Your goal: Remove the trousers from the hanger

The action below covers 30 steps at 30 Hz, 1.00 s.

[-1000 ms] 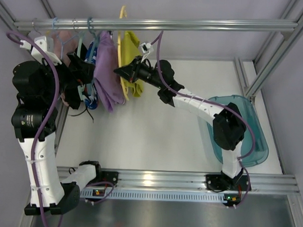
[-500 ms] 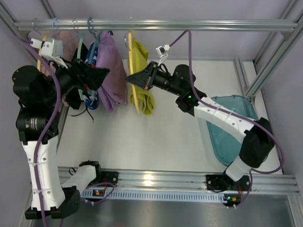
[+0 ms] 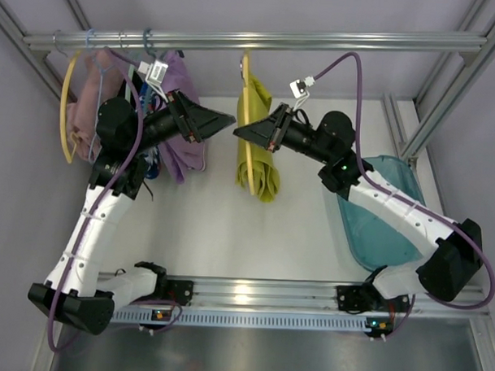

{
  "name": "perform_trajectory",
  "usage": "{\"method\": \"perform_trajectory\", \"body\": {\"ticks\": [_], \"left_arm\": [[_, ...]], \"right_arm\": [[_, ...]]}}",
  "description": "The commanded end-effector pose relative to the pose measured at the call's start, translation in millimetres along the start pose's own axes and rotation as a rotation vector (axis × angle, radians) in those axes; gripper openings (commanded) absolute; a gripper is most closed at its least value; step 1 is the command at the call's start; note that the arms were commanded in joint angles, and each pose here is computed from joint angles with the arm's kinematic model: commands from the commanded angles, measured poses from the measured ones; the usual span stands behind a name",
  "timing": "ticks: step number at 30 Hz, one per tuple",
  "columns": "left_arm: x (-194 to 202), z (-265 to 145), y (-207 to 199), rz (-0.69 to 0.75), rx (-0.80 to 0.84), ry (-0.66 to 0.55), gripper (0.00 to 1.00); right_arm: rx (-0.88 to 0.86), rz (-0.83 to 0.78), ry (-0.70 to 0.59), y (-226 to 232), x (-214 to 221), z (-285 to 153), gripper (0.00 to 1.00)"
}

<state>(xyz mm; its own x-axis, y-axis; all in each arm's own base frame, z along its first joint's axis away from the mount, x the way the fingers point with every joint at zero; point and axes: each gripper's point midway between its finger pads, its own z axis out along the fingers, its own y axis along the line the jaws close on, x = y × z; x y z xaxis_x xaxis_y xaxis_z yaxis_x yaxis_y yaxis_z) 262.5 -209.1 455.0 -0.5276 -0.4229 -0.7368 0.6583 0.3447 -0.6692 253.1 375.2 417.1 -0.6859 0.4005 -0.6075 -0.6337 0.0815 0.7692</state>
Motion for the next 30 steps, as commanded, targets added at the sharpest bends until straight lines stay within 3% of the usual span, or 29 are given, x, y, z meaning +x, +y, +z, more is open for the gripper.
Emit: {"method": "perform_trajectory", "body": {"ticks": [1,14,22,29,30], "left_arm": [[-18,10,-44,0.075,0.173,-0.068,0.84],[0,48,-30,-0.053,0.218,-0.072,0.68],[21,60,-61,-0.047,0.356,-0.035,0.63],[24,66,-54,-0.123,0.335,-0.045,0.39],[23,67,-54,-0.13,0.335,-0.046,0.25]], "right_arm": [[-0.29,-0.21,-0.155,112,-48,-34,0.0],[-0.265,-0.225,-0.139,116,-40,-50,0.0],[-0.249,-0.191,-0.113,103,-30,-48,0.0],[-0.237,-0.201,-0.105,96,-25,-50,0.0],[-0.237,-0.211,-0.105,96,-25,-51,0.0]]}}
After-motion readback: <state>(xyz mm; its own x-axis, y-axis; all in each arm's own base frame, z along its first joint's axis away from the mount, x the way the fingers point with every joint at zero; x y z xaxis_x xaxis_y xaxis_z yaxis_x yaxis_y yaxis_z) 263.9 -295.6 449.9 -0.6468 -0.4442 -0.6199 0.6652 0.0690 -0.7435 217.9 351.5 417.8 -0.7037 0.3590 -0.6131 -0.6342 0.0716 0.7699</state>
